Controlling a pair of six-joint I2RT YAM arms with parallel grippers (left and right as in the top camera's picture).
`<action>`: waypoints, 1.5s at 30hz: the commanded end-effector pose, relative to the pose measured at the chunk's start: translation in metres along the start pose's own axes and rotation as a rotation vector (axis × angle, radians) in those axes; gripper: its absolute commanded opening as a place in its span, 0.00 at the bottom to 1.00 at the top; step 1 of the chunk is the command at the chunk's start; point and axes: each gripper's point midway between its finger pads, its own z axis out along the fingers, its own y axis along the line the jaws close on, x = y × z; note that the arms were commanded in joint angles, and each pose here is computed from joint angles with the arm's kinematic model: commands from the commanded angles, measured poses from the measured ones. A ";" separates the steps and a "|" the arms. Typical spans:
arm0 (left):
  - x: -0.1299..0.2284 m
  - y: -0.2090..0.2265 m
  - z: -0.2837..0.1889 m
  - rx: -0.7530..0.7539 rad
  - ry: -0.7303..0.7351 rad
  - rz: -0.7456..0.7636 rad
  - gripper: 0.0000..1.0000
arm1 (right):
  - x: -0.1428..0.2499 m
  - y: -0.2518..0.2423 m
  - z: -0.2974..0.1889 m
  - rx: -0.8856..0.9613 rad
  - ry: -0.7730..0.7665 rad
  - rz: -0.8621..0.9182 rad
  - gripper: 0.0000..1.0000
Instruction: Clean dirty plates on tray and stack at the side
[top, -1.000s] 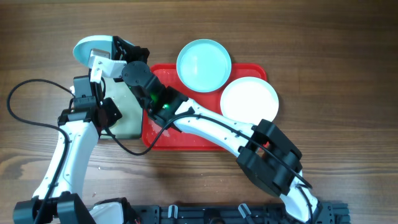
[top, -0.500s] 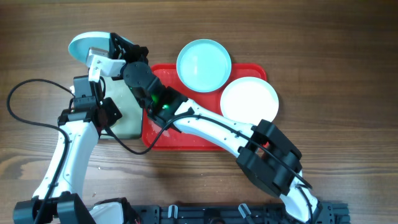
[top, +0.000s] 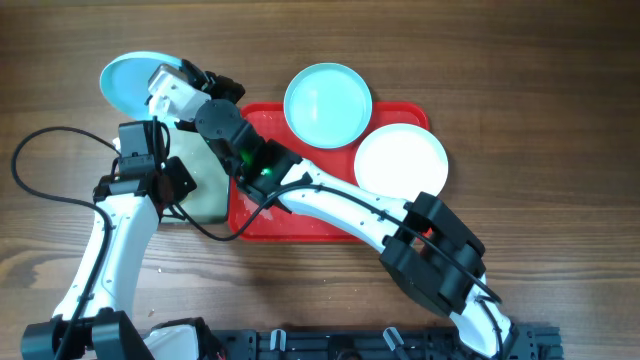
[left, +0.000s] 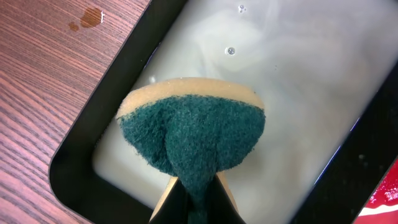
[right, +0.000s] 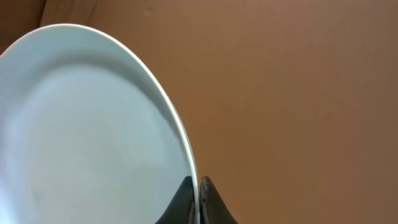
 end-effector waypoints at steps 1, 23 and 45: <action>-0.002 0.001 -0.003 -0.007 -0.021 -0.012 0.04 | -0.008 0.002 0.001 0.001 -0.014 0.085 0.04; -0.002 0.001 -0.003 -0.007 -0.021 -0.012 0.04 | -0.029 -0.121 -0.054 -0.070 0.114 0.532 0.04; -0.003 0.000 -0.003 -0.002 -0.023 -0.013 0.04 | 0.258 -0.318 -0.177 0.264 0.899 0.992 0.04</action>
